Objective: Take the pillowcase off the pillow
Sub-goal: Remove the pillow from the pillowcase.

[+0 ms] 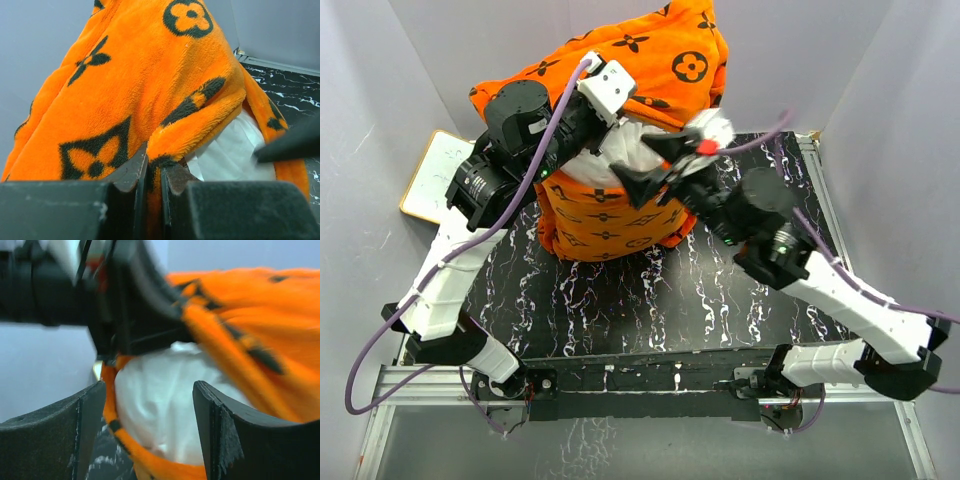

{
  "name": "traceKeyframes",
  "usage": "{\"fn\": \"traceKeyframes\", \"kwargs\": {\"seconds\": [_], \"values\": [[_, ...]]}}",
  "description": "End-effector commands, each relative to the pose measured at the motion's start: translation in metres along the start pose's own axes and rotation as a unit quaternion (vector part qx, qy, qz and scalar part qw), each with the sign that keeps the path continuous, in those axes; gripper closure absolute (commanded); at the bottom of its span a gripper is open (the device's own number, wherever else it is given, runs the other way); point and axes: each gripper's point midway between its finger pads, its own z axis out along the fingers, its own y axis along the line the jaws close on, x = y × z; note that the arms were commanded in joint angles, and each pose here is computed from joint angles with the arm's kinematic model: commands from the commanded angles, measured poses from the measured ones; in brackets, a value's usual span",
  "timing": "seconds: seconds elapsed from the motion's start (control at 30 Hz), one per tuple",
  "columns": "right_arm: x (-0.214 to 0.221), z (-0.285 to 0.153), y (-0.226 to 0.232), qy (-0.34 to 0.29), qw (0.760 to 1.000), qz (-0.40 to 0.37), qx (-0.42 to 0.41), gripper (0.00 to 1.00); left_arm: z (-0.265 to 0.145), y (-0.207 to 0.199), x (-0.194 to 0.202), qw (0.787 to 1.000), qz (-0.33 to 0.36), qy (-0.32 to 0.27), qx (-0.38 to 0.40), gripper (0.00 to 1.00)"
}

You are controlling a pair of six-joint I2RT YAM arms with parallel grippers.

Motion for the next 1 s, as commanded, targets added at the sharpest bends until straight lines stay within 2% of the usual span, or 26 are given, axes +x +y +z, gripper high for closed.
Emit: {"fn": "traceKeyframes", "kwargs": {"seconds": [0.0, 0.07, 0.13, 0.17, 0.3, 0.43, 0.57, 0.83, 0.9, 0.97], "values": [[0.034, 0.013, 0.024, 0.055, 0.997, -0.055, -0.029, 0.25, -0.011, 0.016, -0.033, 0.998, -0.02, -0.054, -0.022, 1.0], [0.043, 0.021, 0.018, 0.068, 0.996, -0.066, -0.005, 0.19, -0.011, 0.015, -0.034, 0.998, -0.021, -0.057, -0.021, 1.0], [0.045, 0.029, 0.006, 0.071, 0.994, -0.081, 0.031, 0.06, -0.012, 0.015, -0.035, 0.998, -0.024, -0.058, -0.02, 1.0], [0.045, 0.034, -0.004, 0.07, 0.992, -0.087, 0.063, 0.03, -0.013, 0.015, -0.036, 0.998, -0.026, -0.059, -0.018, 1.0], [0.036, 0.038, -0.043, 0.066, 0.974, -0.134, 0.172, 0.02, -0.018, 0.016, -0.038, 0.998, -0.026, -0.062, -0.018, 1.0], [0.023, 0.035, -0.062, 0.04, 0.959, -0.156, 0.232, 0.03, -0.023, 0.016, -0.039, 0.998, -0.025, -0.063, -0.017, 1.0], [0.034, 0.052, -0.058, 0.046, 0.957, -0.172, 0.227, 0.04, -0.028, 0.017, -0.045, 0.997, -0.032, -0.073, -0.015, 1.0], [0.12, 0.089, -0.022, 0.076, 0.975, -0.176, 0.11, 0.02, -0.045, 0.022, -0.064, 0.994, -0.046, -0.097, -0.01, 1.0], [0.14, 0.095, -0.029, 0.088, 0.972, -0.183, 0.122, 0.15, -0.051, 0.022, -0.068, 0.993, -0.047, -0.105, -0.005, 1.0], [0.148, 0.094, -0.049, 0.089, 0.965, -0.18, 0.17, 0.4, -0.058, 0.023, -0.073, 0.993, -0.049, -0.111, -0.003, 1.0]]}}
